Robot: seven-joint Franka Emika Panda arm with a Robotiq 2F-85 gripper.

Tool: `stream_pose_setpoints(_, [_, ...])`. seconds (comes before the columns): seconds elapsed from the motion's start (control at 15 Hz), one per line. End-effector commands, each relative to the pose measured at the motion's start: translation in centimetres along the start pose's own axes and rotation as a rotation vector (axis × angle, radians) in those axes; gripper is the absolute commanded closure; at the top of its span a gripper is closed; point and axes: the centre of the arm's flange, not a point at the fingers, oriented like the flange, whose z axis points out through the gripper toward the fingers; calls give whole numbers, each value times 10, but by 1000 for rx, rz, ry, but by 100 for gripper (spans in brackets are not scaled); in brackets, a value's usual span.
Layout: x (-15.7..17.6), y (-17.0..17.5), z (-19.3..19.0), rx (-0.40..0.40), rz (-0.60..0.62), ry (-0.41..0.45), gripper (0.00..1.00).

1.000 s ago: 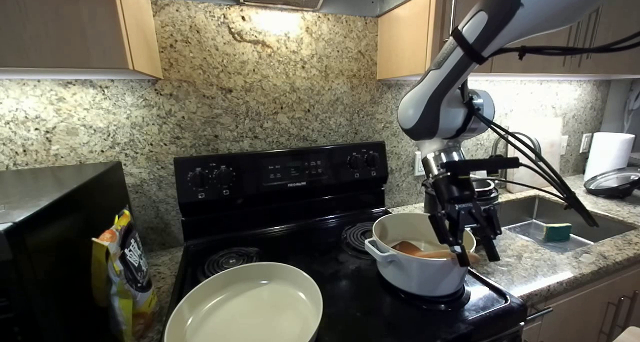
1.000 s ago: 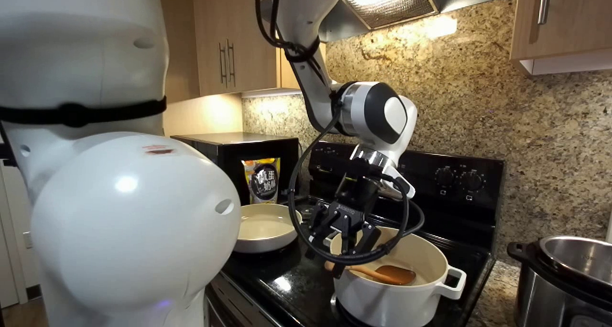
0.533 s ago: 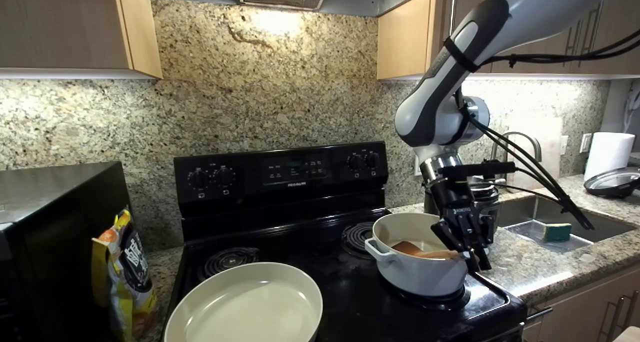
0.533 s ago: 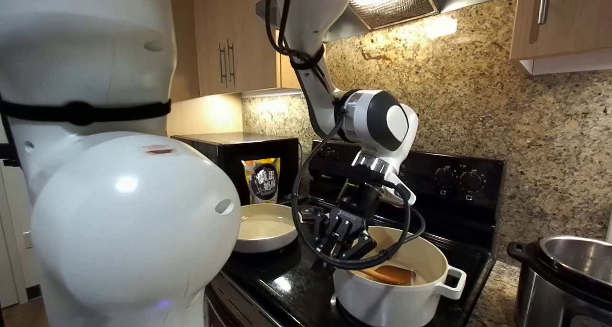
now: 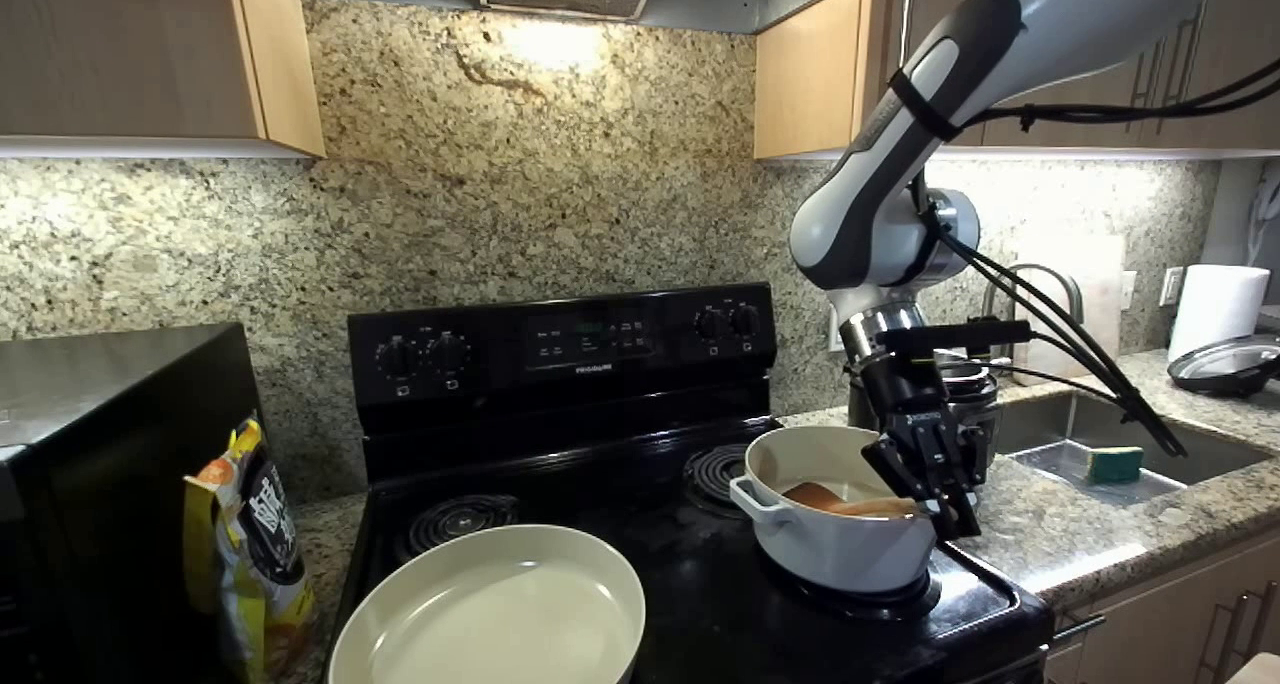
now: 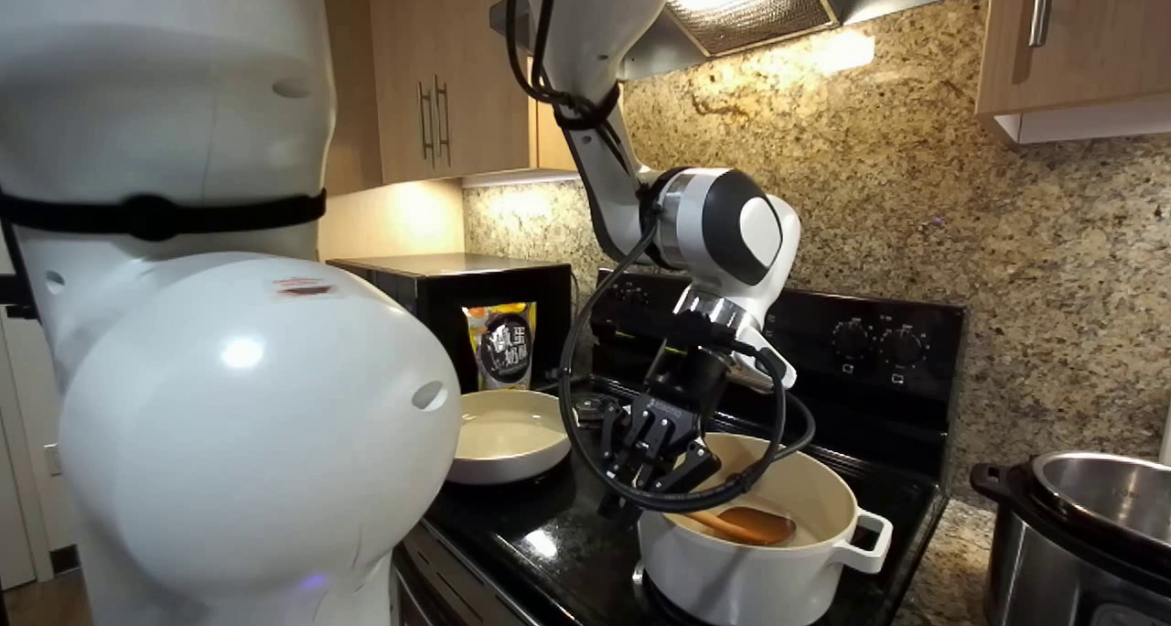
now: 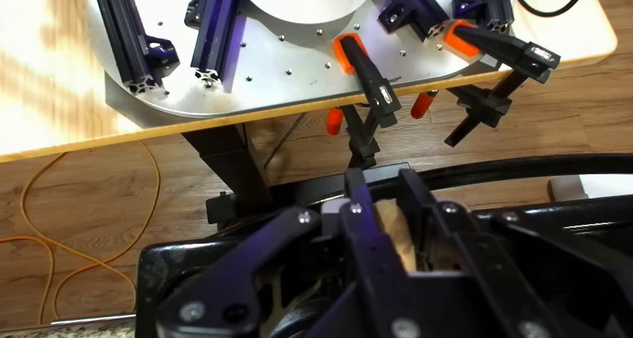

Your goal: Pick up the cooking stick and stir in the pot

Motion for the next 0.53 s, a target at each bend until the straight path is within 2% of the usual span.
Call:
stream_pose_setpoints(0.0, [-14,5,-16,-3,7,51,93])
stream_pose_setpoints(0.47, [-34,9,-57,-18,22,176,93])
